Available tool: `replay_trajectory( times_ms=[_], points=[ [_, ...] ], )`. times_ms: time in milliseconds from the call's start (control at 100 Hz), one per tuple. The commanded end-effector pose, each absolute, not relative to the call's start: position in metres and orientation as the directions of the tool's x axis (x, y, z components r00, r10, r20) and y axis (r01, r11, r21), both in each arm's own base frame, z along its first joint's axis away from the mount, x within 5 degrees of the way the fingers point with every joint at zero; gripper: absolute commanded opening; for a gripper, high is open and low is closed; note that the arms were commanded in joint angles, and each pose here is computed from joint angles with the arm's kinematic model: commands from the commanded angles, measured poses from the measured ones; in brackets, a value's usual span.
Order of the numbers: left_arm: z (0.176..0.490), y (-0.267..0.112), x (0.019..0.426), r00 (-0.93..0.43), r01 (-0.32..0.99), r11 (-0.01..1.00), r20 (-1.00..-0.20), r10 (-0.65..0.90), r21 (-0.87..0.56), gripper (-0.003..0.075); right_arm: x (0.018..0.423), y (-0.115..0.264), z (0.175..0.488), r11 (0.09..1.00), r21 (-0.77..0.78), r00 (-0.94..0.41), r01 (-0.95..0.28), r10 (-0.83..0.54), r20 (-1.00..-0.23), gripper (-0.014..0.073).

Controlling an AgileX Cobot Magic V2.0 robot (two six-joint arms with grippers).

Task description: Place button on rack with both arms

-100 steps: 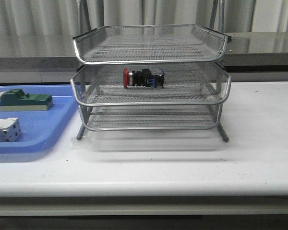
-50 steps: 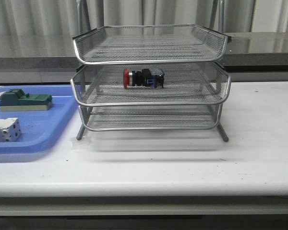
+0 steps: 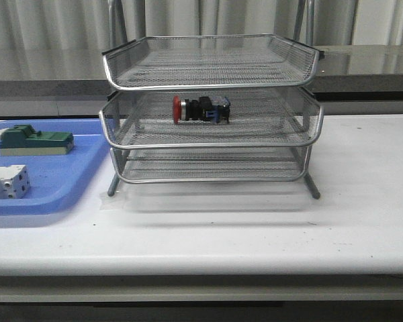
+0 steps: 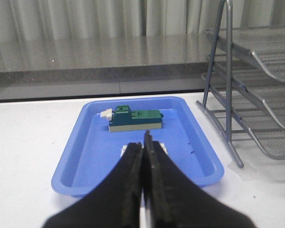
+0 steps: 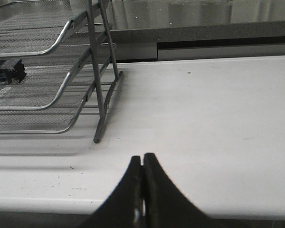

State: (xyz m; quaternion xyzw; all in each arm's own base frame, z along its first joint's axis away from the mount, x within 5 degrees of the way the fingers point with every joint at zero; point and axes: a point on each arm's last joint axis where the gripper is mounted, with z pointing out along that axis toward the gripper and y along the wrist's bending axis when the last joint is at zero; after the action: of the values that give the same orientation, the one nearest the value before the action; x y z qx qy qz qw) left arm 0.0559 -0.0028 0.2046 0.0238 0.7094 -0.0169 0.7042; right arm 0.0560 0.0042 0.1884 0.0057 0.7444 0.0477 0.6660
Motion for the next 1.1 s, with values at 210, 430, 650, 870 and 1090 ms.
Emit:
replay_trajectory(
  times_ms=[210,430,650,870,1090],
  points=[
    [0.2037,-0.0047,0.0549,0.126,0.084,0.996,-0.992,-0.026,-0.016,-0.002,0.0544,0.003,0.2016,0.996,0.07,0.003,-0.049,0.071,-0.997,-0.0061],
    [0.2037,-0.0047,0.0549,0.125,0.084,0.996,-0.992,-0.032,-0.022,-0.002,0.0544,0.003,0.2016,0.996,0.07,0.003,-0.049,0.071,-0.997,-0.0061],
    [0.2037,-0.0047,0.0549,0.125,0.084,0.996,-0.992,-0.032,-0.022,-0.002,0.0544,0.003,0.2016,0.996,0.07,0.003,-0.049,0.071,-0.997,-0.0061],
    [0.2037,-0.0047,0.0549,0.125,0.084,0.996,-0.992,-0.032,-0.022,-0.002,0.0544,0.003,0.2016,0.996,0.07,0.003,-0.049,0.071,-0.997,-0.0061],
    [0.2037,-0.0047,0.0549,0.125,0.084,0.996,-0.992,-0.032,-0.022,-0.002,0.0544,0.003,0.2016,0.996,0.07,0.003,-0.049,0.071,-0.997,-0.0061]
  ],
)
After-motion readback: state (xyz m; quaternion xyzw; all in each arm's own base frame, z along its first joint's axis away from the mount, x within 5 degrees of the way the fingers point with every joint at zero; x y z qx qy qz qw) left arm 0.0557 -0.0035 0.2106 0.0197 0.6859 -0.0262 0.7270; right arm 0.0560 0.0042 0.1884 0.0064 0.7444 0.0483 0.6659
